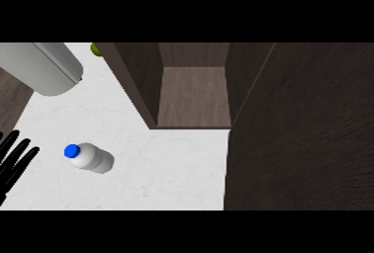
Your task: Pick up the bottled water, place it into the cabinet and close the cabinet
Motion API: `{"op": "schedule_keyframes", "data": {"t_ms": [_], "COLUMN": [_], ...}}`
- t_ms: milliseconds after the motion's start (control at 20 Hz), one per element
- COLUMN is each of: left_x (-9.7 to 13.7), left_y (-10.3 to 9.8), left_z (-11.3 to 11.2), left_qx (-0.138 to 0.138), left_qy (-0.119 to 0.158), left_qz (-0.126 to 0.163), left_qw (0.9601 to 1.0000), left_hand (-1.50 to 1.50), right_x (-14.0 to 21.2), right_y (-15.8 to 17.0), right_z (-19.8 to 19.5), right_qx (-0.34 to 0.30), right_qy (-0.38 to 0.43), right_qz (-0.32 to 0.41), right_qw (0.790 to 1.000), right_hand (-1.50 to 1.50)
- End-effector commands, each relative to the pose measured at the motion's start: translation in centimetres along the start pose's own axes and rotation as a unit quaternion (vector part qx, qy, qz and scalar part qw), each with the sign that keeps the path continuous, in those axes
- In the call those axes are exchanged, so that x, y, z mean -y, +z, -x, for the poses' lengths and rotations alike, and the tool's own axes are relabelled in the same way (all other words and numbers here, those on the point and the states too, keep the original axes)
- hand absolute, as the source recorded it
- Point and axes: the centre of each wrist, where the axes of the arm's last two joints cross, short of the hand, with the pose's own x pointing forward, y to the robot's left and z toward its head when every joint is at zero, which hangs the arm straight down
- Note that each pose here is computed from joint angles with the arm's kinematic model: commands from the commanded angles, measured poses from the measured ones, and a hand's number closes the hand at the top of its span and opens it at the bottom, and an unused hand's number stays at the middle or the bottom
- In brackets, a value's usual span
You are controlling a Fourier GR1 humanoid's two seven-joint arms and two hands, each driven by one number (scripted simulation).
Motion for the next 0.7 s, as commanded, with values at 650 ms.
{"op": "schedule_keyframes", "data": {"t_ms": [650], "left_x": [-5.4], "left_y": [-1.9], "left_z": [5.0], "left_qx": [-0.008], "left_qy": [-0.051], "left_qz": [-0.036], "left_qw": [0.9980], "left_hand": [-1.50], "right_x": [0.3], "right_y": [1.3], "right_z": [1.7], "right_qx": [0.006], "right_qy": [0.005], "right_qz": [-0.021], "right_qw": [1.000], "right_hand": [-1.50]}}
